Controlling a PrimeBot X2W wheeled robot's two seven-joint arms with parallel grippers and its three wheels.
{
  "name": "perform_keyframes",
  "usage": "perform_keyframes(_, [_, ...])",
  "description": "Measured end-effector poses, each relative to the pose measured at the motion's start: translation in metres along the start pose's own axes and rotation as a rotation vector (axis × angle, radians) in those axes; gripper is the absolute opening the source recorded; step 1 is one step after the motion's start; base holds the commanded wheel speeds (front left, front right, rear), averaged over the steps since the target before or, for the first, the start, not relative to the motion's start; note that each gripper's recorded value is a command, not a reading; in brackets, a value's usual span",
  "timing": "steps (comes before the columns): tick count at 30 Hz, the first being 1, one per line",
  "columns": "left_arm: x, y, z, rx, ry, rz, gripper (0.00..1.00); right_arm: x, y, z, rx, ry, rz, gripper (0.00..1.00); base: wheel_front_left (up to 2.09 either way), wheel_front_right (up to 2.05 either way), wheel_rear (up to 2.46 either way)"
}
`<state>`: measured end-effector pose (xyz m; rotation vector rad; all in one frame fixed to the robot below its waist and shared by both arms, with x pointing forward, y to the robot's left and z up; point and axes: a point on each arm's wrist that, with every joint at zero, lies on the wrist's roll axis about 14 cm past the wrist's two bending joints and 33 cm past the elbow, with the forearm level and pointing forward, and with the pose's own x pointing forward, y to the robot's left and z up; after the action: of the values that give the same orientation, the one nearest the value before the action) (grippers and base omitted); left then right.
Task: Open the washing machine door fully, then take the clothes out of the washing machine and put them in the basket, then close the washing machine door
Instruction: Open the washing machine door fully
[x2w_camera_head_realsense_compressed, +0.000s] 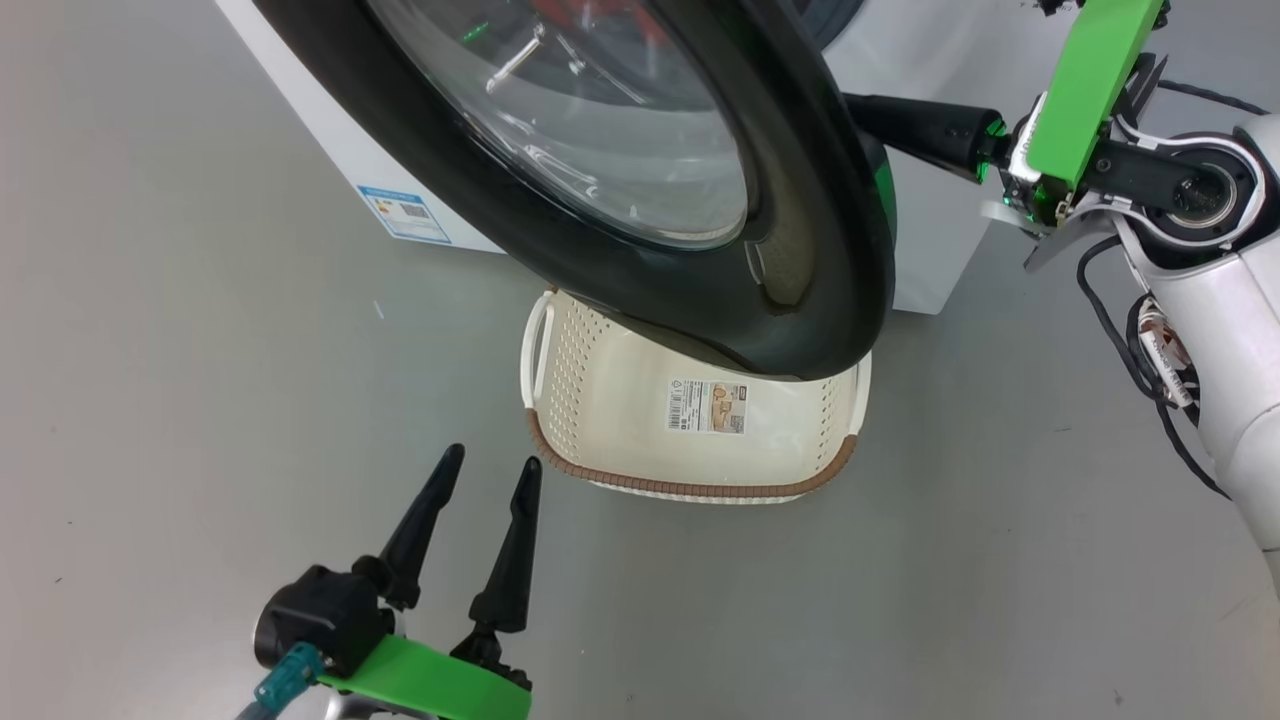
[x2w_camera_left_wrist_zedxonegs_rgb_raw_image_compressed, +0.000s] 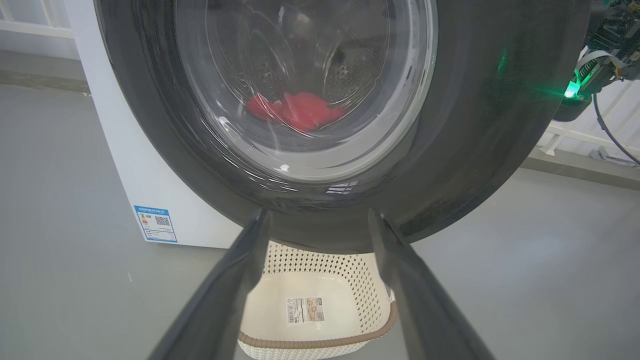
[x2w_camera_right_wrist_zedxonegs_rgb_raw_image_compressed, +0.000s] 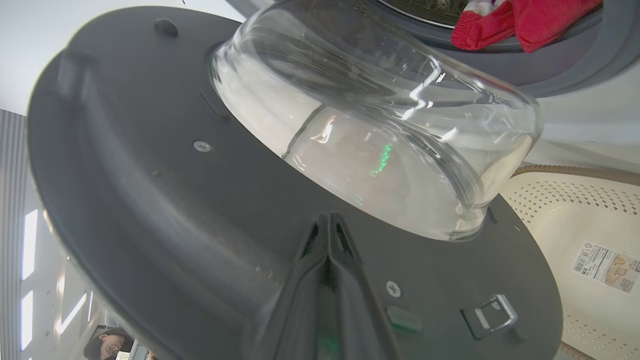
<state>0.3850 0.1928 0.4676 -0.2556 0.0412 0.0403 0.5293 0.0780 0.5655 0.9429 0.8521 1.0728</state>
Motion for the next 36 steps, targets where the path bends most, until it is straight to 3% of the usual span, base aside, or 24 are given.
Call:
perform_keyframes(5, [-0.001, -0.001, 0.003, -0.001, -0.008, -0.003, 1.00, -0.002, -0.001, -0.003, 0.003, -0.010, -0.007, 0.00, 0.00, 0.00, 0.00])
perform_keyframes(7, [-0.002, -0.002, 0.003, -0.003, -0.008, -0.004, 1.00, -0.004, 0.000, -0.002, 0.003, -0.016, -0.009, 0.27, 0.00, 0.00, 0.00])
perform_keyframes(9, [-0.004, -0.002, 0.002, -0.004, -0.006, -0.003, 1.00, -0.005, 0.000, -0.001, -0.003, -0.024, -0.013, 0.42, 0.00, 0.00, 0.00])
perform_keyframes(10, [-0.004, -0.002, 0.002, -0.005, -0.006, -0.004, 1.00, -0.006, 0.001, 0.000, -0.004, -0.032, -0.014, 0.70, 0.00, 0.00, 0.00])
perform_keyframes(11, [-0.004, -0.002, 0.002, -0.005, -0.006, -0.004, 1.00, -0.007, 0.001, 0.002, -0.004, -0.043, -0.015, 0.70, 0.00, 0.00, 0.00])
perform_keyframes(13, [-0.004, -0.003, 0.002, -0.005, -0.007, -0.005, 1.00, -0.009, -0.004, 0.003, -0.002, -0.059, -0.027, 1.00, 0.00, 0.00, 0.00])
perform_keyframes(36, [0.004, -0.008, 0.002, -0.005, -0.013, -0.027, 1.00, -0.067, -0.052, 0.014, -0.026, -0.275, -0.187, 1.00, 0.00, 0.00, 0.00])
